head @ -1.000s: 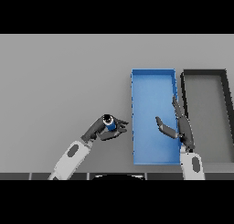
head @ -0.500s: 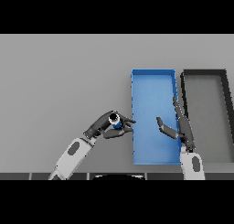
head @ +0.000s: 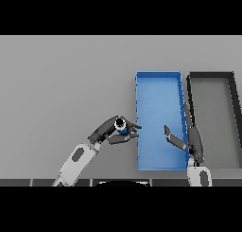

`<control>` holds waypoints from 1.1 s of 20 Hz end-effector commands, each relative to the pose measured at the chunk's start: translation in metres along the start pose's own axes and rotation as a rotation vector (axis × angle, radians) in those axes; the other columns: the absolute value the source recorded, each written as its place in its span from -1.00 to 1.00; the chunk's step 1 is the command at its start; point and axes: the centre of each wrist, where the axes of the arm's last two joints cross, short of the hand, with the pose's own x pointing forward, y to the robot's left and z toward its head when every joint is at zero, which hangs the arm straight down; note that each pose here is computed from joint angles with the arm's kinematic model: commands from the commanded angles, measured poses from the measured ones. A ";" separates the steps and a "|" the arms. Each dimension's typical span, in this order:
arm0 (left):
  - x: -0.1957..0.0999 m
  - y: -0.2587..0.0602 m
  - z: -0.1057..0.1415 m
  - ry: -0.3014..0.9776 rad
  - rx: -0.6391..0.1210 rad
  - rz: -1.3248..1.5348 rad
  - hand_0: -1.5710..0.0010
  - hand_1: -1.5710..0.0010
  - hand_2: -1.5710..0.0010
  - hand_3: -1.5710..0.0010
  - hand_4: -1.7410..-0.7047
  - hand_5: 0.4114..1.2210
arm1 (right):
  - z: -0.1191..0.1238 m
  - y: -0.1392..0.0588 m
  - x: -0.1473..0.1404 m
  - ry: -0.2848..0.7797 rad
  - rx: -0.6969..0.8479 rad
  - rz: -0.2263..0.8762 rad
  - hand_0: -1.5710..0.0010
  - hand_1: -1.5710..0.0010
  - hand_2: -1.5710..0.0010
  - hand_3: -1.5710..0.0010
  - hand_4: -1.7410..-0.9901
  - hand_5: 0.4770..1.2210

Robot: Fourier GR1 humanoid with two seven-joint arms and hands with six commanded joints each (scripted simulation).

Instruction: Pick up the blue pipe and place it into the blue bin.

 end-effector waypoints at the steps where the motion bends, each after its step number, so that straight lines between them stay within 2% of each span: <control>1: -0.001 0.000 0.000 0.008 0.005 0.004 -1.00 -1.00 -1.00 -1.00 -0.47 1.00 | -0.002 -0.003 0.005 -0.052 0.028 -0.068 1.00 1.00 0.95 1.00 0.45 -0.54; 3: -0.001 0.001 0.002 0.004 0.002 0.002 -1.00 -1.00 -1.00 -1.00 -0.47 1.00 | -0.008 -0.011 0.018 -0.090 0.125 -0.215 1.00 0.97 0.89 1.00 0.44 -0.60; 4: -0.002 -0.003 -0.001 0.010 -0.006 0.007 -1.00 -1.00 -1.00 -1.00 -0.47 1.00 | -0.008 -0.017 0.026 -0.098 0.184 -0.249 1.00 0.97 0.86 1.00 0.42 -0.64; 6: 0.000 -0.002 -0.001 -0.001 -0.003 0.005 -1.00 -1.00 -1.00 -1.00 -0.47 1.00 | -0.024 -0.022 0.049 -0.134 0.316 -0.284 1.00 0.97 0.85 1.00 0.38 -0.67; 8: -0.001 -0.002 0.000 0.024 -0.008 0.009 -1.00 -1.00 -1.00 -1.00 -0.47 1.00 | -0.035 -0.028 0.073 -0.167 0.431 -0.288 1.00 0.98 0.86 1.00 0.34 -0.73; 10: 0.002 -0.002 0.001 0.009 -0.004 0.002 -1.00 -1.00 -1.00 -1.00 -0.47 1.00 | -0.043 -0.024 0.098 -0.211 0.521 -0.273 1.00 0.99 0.87 1.00 0.30 -0.78; 12: 0.001 -0.001 0.000 0.015 -0.002 -0.009 -1.00 -1.00 -1.00 -1.00 -0.47 1.00 | -0.052 -0.024 0.114 -0.220 0.595 -0.199 1.00 0.99 0.88 1.00 0.25 -0.78; 17: 0.004 0.003 -0.001 0.013 -0.010 -0.012 -1.00 -1.00 -1.00 -1.00 -0.47 1.00 | -0.068 0.007 0.150 -0.283 0.763 -0.145 1.00 1.00 0.95 1.00 0.17 -0.78; 18: 0.001 0.003 0.000 0.013 -0.013 -0.010 -1.00 -1.00 -1.00 -1.00 -0.47 1.00 | -0.072 0.006 0.154 -0.292 0.784 -0.142 1.00 1.00 0.95 1.00 0.18 -0.78; 22: 0.003 0.002 -0.003 0.002 -0.021 0.001 -1.00 -1.00 -1.00 -1.00 -0.47 1.00 | -0.084 0.029 0.167 -0.314 0.880 -0.131 1.00 1.00 0.94 1.00 0.30 -0.79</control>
